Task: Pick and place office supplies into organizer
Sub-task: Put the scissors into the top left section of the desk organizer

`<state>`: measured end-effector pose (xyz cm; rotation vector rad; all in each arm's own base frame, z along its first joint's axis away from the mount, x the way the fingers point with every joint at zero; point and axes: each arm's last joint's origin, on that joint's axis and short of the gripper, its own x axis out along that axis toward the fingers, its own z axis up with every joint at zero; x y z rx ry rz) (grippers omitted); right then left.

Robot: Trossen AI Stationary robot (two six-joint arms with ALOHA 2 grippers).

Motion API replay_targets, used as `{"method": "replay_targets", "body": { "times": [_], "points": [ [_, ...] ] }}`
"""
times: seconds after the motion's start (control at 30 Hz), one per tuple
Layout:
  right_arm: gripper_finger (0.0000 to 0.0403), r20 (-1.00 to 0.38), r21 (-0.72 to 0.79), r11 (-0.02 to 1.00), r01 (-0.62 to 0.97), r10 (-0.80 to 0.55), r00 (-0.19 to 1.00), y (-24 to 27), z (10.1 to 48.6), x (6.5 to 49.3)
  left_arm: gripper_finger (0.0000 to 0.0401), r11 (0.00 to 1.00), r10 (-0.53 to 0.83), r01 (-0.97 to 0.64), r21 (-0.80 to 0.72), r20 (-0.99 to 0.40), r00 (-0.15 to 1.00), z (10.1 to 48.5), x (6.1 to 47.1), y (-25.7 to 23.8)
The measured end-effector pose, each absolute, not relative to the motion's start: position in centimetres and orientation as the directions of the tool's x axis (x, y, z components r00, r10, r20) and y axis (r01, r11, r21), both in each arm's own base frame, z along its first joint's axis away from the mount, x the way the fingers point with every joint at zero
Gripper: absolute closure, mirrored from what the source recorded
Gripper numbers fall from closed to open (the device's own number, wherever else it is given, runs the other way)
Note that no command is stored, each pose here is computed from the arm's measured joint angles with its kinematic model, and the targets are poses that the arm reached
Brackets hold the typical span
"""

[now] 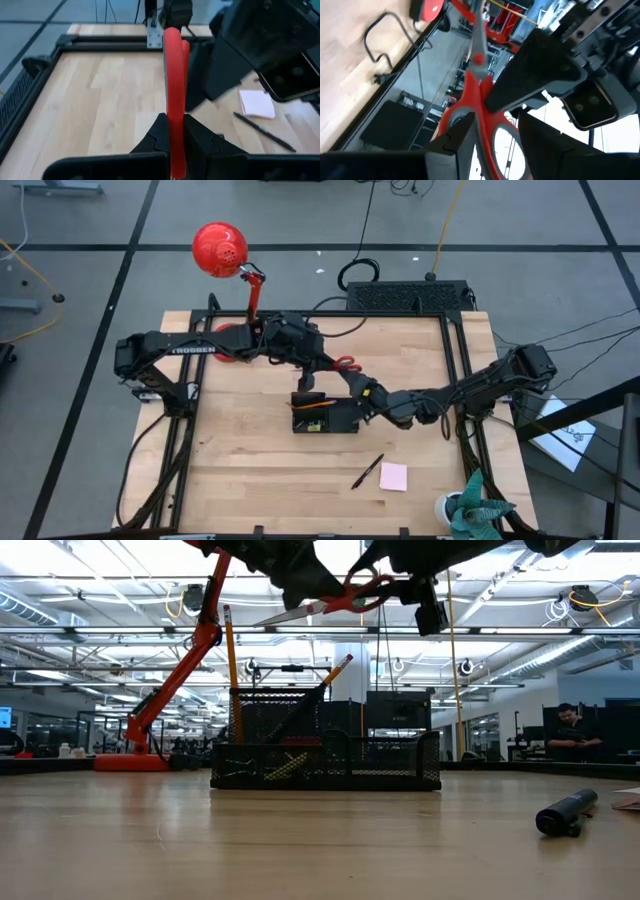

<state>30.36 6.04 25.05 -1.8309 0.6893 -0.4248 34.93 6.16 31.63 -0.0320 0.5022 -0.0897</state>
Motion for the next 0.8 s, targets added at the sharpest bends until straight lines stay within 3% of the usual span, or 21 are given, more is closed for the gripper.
{"method": "replay_targets", "body": {
  "times": [0.43, 0.8],
  "points": [
    [0.025, -0.038, -0.97, -0.167, -0.177, -0.616, 0.787, 7.7, 25.1, 29.9, 0.0382, 0.997, -0.065, 0.073, 0.004, -0.409, 0.91, 32.3, 35.5, 5.5],
    [0.025, -0.027, -0.997, -0.042, -0.066, -0.61, 0.792, 10.3, 25.1, 28.9, 0.0382, 0.983, -0.013, 0.068, 0.169, -0.306, 0.952, 34.2, 35.0, 5.6]
  ]
}}
